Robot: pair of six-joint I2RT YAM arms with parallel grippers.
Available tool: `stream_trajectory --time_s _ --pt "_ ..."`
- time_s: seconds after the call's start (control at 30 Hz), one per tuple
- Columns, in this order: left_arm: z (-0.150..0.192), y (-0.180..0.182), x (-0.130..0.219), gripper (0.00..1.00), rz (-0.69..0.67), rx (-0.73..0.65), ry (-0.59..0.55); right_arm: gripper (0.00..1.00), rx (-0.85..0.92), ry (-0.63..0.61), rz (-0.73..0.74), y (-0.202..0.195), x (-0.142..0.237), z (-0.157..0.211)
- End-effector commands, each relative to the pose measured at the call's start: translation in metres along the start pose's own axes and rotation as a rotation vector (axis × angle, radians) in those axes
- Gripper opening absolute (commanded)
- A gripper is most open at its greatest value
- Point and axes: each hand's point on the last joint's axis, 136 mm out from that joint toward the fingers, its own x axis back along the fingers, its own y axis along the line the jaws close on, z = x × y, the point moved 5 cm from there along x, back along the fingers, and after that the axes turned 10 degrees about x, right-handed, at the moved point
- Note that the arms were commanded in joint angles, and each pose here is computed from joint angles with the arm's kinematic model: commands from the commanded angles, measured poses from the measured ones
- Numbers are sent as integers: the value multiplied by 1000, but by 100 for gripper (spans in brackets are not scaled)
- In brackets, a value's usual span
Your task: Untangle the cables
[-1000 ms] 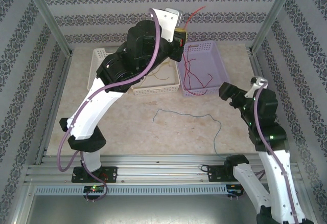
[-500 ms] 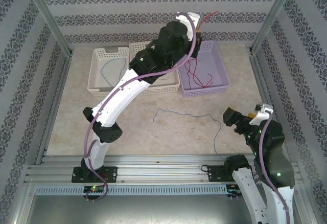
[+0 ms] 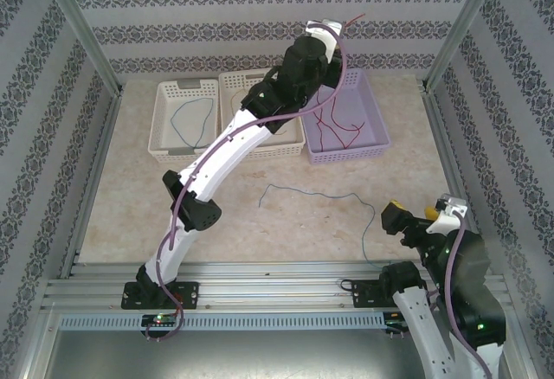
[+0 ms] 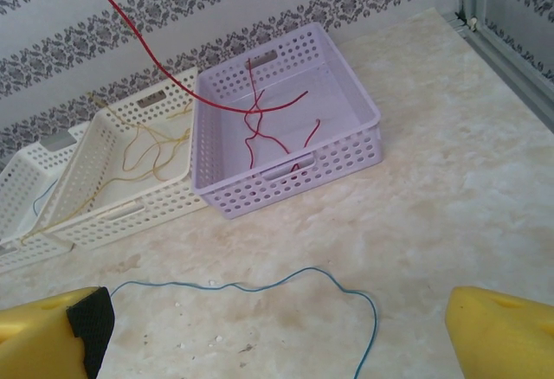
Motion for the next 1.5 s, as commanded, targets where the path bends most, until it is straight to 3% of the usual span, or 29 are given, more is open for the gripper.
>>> stream_trajectory --time_s 0.0,0.37,0.63,1.07,1.47 --pt "9 5 -20 0 -35 -37 -38 98 4 3 14 -3 -2 6" --pt "76 15 -75 0 -84 -68 1 98 7 9 -4 -2 -1 8" --pt "154 18 -107 0 -94 -115 134 98 8 10 -8 -2 -2 9" --pt "254 29 -130 0 -120 -208 318 98 8 10 -7 -1 -2 10" --pt "282 51 -137 0 -134 -168 399 98 9 13 -10 -1 -3 10"
